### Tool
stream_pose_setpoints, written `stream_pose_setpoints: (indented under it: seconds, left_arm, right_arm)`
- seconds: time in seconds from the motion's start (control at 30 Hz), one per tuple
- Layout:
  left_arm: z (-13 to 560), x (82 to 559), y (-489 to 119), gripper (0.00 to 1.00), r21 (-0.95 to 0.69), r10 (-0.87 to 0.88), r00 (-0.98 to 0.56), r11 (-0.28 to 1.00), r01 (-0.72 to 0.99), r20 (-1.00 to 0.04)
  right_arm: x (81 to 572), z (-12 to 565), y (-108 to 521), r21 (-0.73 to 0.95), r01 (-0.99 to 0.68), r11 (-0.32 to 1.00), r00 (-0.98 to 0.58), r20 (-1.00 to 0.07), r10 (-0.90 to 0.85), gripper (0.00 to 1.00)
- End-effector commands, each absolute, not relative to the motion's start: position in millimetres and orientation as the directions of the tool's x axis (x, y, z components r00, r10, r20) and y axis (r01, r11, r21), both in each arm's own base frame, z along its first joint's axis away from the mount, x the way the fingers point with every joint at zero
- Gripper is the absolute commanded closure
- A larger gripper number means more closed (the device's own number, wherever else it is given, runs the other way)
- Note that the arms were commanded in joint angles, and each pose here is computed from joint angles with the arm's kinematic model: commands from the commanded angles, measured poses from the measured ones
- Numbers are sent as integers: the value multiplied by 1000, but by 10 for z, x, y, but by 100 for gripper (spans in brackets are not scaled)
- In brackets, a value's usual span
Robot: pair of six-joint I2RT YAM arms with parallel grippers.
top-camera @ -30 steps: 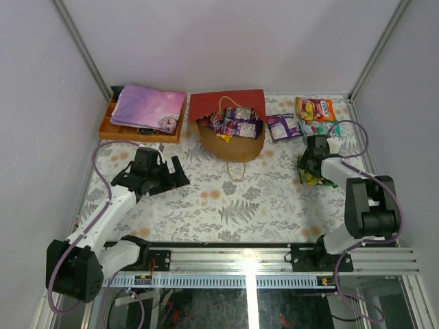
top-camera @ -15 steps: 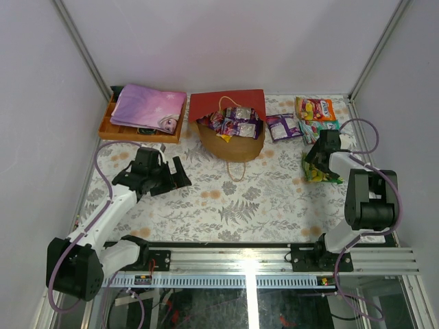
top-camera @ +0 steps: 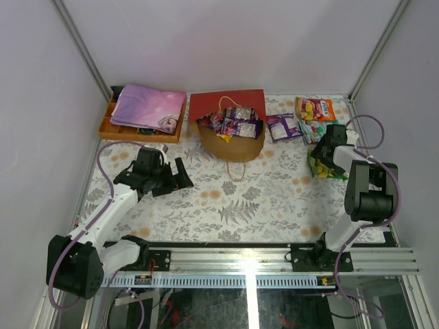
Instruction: Take the snacks out of the paper bag
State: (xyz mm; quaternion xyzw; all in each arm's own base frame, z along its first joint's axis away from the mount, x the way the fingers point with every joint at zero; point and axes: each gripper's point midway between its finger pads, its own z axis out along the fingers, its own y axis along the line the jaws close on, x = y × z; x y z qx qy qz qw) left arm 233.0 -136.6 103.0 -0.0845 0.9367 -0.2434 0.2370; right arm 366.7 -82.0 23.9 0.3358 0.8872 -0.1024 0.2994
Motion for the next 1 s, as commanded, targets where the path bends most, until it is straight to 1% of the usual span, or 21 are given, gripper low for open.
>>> stream_pose_setpoints:
  seconds: [0.0, 0.07, 0.2, 0.27, 0.33, 0.43, 0.57, 0.67, 0.77, 0.87, 0.97]
  left_arm:
    - [1132, 2412, -1430, 0, -509, -253, -853, 861, 17, -457]
    - [1119, 2410, -1429, 0, -506, -252, -855, 862, 15, -454]
    - [1102, 2414, -1427, 0, -501, -250, -857, 865, 11, -451]
    - [1087, 2414, -1431, 0, -500, -248, -860, 866, 8, -445]
    - [1088, 2420, -1434, 0, -499, -247, -861, 866, 9, -445]
    - [1084, 2425, -1441, 0, -500, -245, -863, 866, 9, -441]
    - [1090, 2417, -1426, 0, -495, -247, -860, 869, 7, -447]
    - [1110, 2415, -1416, 0, -492, -249, -854, 871, 9, -457]
    - [1113, 2413, -1413, 0, -490, -249, -853, 872, 8, -458]
    - [1117, 2409, -1414, 0, -489, -248, -852, 872, 10, -461]
    - [1119, 2406, -1416, 0, -487, -246, -852, 873, 12, -462]
  right_arm:
    - [3786, 228, -817, 4, 633, 774, -631, -576, 520, 0]
    - [3808, 391, -861, 2, 651, 759, -607, -598, 523, 2]
    - [3790, 1007, -908, 63, 663, 746, -481, -727, 489, 2]
    - [3787, 1303, -845, 110, 648, 754, -422, -772, 475, 2]
    - [3848, 1544, -661, 156, 596, 788, -389, -802, 453, 2]
    - [4078, 1796, -310, 195, 477, 857, -403, -818, 411, 3]
    - [4517, 1816, 78, 270, 325, 906, -469, -787, 402, 15]
    - [4850, 1814, 280, 310, 243, 919, -494, -776, 392, 23]
    - [5156, 1659, 422, 323, 195, 926, -547, -748, 376, 33]
    - [5386, 1414, 568, 334, 156, 930, -602, -714, 357, 38]
    - [5463, 1069, 735, 343, 134, 930, -668, -662, 340, 39]
